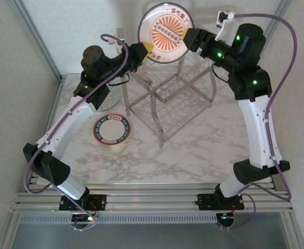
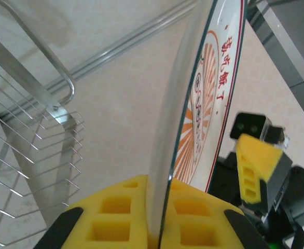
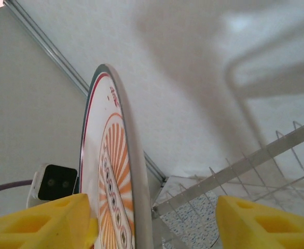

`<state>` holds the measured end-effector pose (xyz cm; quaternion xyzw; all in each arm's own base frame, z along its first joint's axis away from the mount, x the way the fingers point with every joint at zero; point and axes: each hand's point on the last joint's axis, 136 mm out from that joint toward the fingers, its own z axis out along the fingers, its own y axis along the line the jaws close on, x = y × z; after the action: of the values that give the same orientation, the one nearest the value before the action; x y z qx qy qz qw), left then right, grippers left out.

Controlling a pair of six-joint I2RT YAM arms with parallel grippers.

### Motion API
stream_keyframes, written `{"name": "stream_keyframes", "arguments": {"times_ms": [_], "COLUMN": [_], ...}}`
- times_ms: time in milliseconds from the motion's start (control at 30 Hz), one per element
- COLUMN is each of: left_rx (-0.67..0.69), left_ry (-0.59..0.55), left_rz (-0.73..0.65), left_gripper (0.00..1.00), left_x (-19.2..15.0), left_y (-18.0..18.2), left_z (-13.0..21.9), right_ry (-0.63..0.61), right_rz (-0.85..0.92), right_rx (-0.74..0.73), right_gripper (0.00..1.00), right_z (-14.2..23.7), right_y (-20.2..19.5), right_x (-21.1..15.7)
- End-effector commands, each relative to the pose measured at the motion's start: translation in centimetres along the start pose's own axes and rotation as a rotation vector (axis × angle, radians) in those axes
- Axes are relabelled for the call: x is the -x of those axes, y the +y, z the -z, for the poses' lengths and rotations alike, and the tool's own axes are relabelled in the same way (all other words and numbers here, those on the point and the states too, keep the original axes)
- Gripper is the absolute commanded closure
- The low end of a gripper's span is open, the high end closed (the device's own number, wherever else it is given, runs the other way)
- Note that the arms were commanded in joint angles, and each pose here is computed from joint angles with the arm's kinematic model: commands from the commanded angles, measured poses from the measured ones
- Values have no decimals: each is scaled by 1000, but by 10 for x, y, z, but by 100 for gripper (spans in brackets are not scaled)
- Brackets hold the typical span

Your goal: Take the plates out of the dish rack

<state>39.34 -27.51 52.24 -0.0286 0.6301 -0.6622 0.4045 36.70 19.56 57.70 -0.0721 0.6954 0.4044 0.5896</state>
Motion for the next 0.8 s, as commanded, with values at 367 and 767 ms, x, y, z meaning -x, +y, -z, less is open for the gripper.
{"name": "stream_keyframes", "arguments": {"times_ms": [367, 767], "left_rx": [176, 587], "left_ry": [-438, -611], "left_rz": [-12, 145], "left_gripper": [100, 100], "left_x": [68, 9], "left_y": [-2, 113], "left_z": [176, 279], "right_ry": [-134, 55], "right_rz": [506, 775], "right_rx": [37, 217], "right_gripper": [27, 15], "right_z": [39, 41], "right_y": [64, 130], "right_x": [-11, -99]}}
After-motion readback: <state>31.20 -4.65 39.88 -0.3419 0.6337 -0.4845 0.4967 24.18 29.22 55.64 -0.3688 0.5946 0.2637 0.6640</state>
